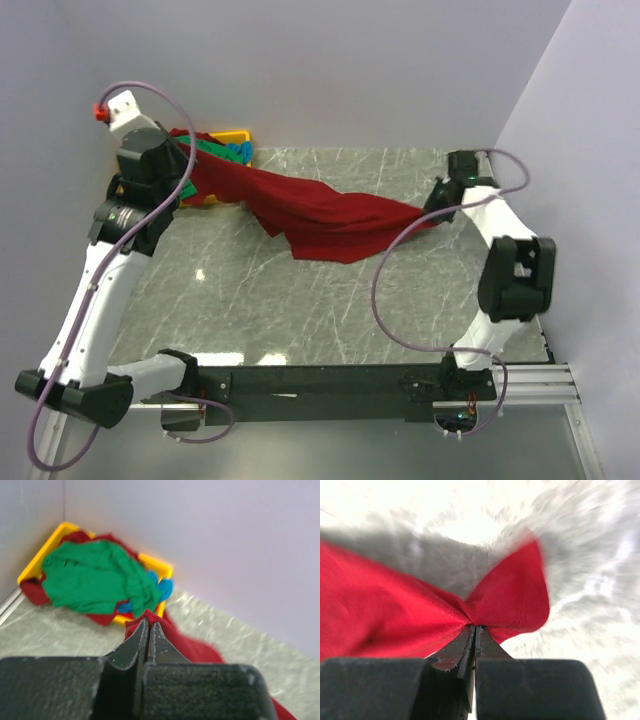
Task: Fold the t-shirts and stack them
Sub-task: Flatten the tshirt out
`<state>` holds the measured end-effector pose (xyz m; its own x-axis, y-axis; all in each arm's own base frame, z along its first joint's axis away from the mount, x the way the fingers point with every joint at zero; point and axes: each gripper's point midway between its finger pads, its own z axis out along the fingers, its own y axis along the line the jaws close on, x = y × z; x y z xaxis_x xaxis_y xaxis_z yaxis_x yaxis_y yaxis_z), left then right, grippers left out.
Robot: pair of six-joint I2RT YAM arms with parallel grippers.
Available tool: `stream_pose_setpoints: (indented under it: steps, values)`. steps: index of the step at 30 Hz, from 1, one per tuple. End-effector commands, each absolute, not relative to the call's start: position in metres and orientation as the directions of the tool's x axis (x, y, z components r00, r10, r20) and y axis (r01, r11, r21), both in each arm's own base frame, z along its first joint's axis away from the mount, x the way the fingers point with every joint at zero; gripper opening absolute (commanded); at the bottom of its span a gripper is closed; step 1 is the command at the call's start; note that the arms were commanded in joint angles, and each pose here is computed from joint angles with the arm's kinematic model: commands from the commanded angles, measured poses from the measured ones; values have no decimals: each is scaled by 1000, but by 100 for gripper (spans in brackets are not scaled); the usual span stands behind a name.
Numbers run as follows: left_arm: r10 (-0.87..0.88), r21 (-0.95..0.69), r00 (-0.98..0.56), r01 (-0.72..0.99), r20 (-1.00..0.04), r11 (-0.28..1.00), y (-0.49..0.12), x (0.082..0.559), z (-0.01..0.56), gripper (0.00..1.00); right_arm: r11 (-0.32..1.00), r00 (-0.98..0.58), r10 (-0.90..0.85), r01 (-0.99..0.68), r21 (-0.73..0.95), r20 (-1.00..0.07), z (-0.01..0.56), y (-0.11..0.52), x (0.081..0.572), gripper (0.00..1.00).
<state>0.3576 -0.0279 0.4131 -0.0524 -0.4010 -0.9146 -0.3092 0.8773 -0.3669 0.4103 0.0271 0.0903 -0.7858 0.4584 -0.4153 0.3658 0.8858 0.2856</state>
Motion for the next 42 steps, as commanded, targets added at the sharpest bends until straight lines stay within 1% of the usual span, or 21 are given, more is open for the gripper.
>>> stream_pose_setpoints:
  steps: [1,4,8,9,12,14,15,16,18,19,20,21,22,23,26,28,29,30,32,36,42]
  values:
    - [-471,-516,231,-213,-852,830,-9,321,499,0,854,-615,520,361,375,-593,197,4,418,0]
    - [-516,-578,320,-136,-794,805,-6,300,521,1,841,-512,538,373,391,-669,243,-11,408,0]
    - [-526,-605,377,-126,-762,786,5,280,527,1,832,-373,534,393,393,-758,300,-34,399,0]
    - [-520,-600,375,-131,-767,789,6,279,525,1,833,-329,526,385,397,-785,320,-39,400,0]
    - [-509,-579,329,-162,-795,799,4,284,509,1,834,-275,502,404,375,-820,336,-55,408,0]
    - [-522,-569,252,-179,-815,803,-7,299,487,1,832,-253,496,413,371,-831,346,-64,420,0]
    - [-534,-565,200,-158,-822,810,-17,307,477,1,833,-293,495,429,350,-818,330,-67,434,0]
    - [-539,-556,140,-168,-831,814,-26,320,458,1,835,-284,489,424,350,-825,339,-71,445,0]
    - [-568,-565,21,-145,-822,812,-47,335,429,1,836,-341,492,443,324,-801,324,-78,472,0]
    - [-565,-551,-55,-165,-823,818,-57,348,402,1,838,-366,492,447,314,-790,317,-79,481,0]
    - [-571,-551,-99,-173,-815,816,-63,355,387,1,841,-392,491,447,305,-778,311,-79,489,13]
    - [-567,-543,-151,-175,-810,821,-70,358,371,0,839,-450,501,462,287,-739,295,-79,497,21]
    - [-555,-518,-216,-204,-803,830,-75,367,342,1,840,-477,504,465,280,-720,287,-78,499,27]
    - [-552,-511,-248,-212,-796,833,-78,370,330,0,841,-502,507,467,273,-701,280,-75,498,30]
    - [-534,-482,-356,-230,-767,846,-89,375,287,1,867,-557,483,414,278,-676,254,-48,485,48]
    - [-530,-484,-410,-219,-742,847,-97,374,265,0,882,-585,464,375,285,-666,235,-23,462,52]
    - [-531,-488,-420,-214,-736,846,-100,374,260,0,884,-579,461,364,293,-672,238,-16,450,54]
    - [-530,-489,-436,-214,-727,846,-102,374,253,1,885,-637,464,354,301,-616,205,1,435,54]
    - [-529,-492,-467,-209,-709,845,-107,373,242,1,888,-683,459,339,309,-569,182,18,414,57]
    - [-508,-470,-509,-214,-695,856,-110,376,226,0,920,-794,389,303,250,-467,125,51,358,56]
    - [-500,-457,-514,-219,-697,862,-110,381,225,0,932,-852,357,294,214,-384,89,69,312,52]
